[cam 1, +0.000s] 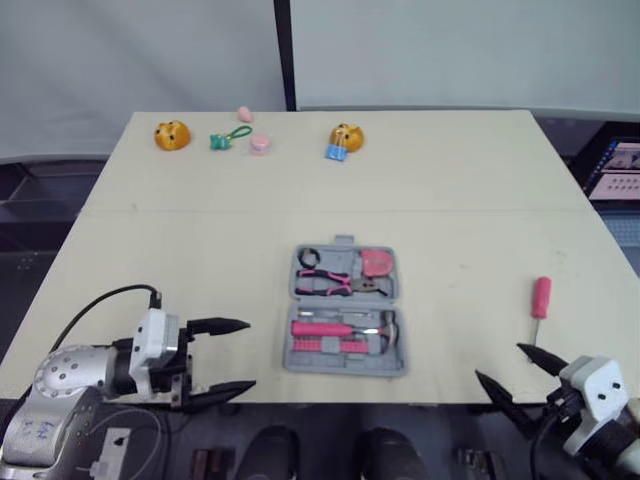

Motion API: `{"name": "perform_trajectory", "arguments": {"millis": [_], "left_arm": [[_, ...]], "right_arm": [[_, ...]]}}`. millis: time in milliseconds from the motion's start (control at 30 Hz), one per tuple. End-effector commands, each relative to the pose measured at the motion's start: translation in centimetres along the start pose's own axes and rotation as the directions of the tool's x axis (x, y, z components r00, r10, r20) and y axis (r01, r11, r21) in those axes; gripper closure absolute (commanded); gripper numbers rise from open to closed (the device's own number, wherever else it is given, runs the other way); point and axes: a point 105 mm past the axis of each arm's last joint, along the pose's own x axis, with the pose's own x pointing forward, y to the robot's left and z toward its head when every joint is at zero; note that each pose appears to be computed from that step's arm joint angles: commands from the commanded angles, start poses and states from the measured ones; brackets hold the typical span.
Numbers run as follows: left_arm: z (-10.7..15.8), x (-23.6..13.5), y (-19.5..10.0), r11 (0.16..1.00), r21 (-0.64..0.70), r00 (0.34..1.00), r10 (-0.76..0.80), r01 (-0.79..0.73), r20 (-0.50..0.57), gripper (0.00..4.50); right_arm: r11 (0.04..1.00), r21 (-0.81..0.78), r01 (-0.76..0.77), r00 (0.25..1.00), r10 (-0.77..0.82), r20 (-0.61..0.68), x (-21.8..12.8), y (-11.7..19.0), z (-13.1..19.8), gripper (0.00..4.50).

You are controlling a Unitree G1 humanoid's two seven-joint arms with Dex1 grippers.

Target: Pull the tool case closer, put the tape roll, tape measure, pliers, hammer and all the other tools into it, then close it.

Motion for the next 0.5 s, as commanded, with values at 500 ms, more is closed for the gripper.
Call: {"name": "perform_trajectory", "arguments": {"millis": [500], "left_arm": [[0.7, 0.3, 0.1, 0.999, 0.047, 1.000, -0.020, 0.020, 0.009, 0.05]], "right_arm": [[0.935, 0.040, 0.353, 0.935, -0.350, -0.064, 0.6, -5.7, 0.4, 0.00]]}}
